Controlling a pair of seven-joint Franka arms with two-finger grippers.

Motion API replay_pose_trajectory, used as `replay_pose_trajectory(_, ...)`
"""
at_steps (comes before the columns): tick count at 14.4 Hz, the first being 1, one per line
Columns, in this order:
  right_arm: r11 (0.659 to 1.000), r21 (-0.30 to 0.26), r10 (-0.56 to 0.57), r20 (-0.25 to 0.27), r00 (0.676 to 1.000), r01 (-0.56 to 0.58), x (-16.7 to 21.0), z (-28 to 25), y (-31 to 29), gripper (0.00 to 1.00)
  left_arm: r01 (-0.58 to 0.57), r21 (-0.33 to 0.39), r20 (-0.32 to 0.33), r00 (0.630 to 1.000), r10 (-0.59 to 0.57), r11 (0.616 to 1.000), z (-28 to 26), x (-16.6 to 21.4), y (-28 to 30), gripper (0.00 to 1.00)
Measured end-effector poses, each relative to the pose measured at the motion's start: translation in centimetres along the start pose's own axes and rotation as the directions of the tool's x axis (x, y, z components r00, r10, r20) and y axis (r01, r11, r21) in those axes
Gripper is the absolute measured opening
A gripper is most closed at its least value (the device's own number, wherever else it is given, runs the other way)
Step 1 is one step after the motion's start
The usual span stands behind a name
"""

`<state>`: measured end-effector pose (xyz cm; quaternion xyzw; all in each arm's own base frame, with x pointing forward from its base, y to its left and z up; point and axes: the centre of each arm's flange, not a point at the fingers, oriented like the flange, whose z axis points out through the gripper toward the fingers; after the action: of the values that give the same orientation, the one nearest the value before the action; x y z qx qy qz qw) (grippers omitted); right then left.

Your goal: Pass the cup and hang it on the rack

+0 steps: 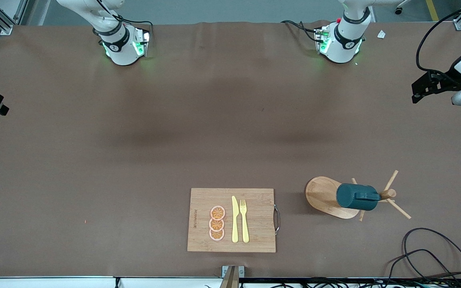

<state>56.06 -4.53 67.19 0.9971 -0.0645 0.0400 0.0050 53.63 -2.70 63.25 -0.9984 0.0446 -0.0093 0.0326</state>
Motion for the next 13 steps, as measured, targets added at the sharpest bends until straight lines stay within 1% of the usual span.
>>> replay_pose_trajectory(2,1.000,0.000,0.001,0.000,1.000,-0.001,0.0,0.0,0.1,1.00,0.001,0.000,0.002,1.000,-0.001,1.000,-0.1,-0.1,-0.1,1.00)
replay_pose_trajectory(7,1.000,-0.001,0.011,0.001,1.000,-0.011,0.0,0.0,0.6,1.00,0.005,-0.001,0.040,0.999,-0.005,1.000,-0.5,-0.8,-0.2,1.00)
replay_pose_trajectory(13,1.000,-0.001,0.011,0.002,1.000,-0.011,0.0,0.0,0.6,1.00,0.005,-0.006,0.048,0.999,-0.005,1.000,-0.7,-1.0,-0.2,1.00)
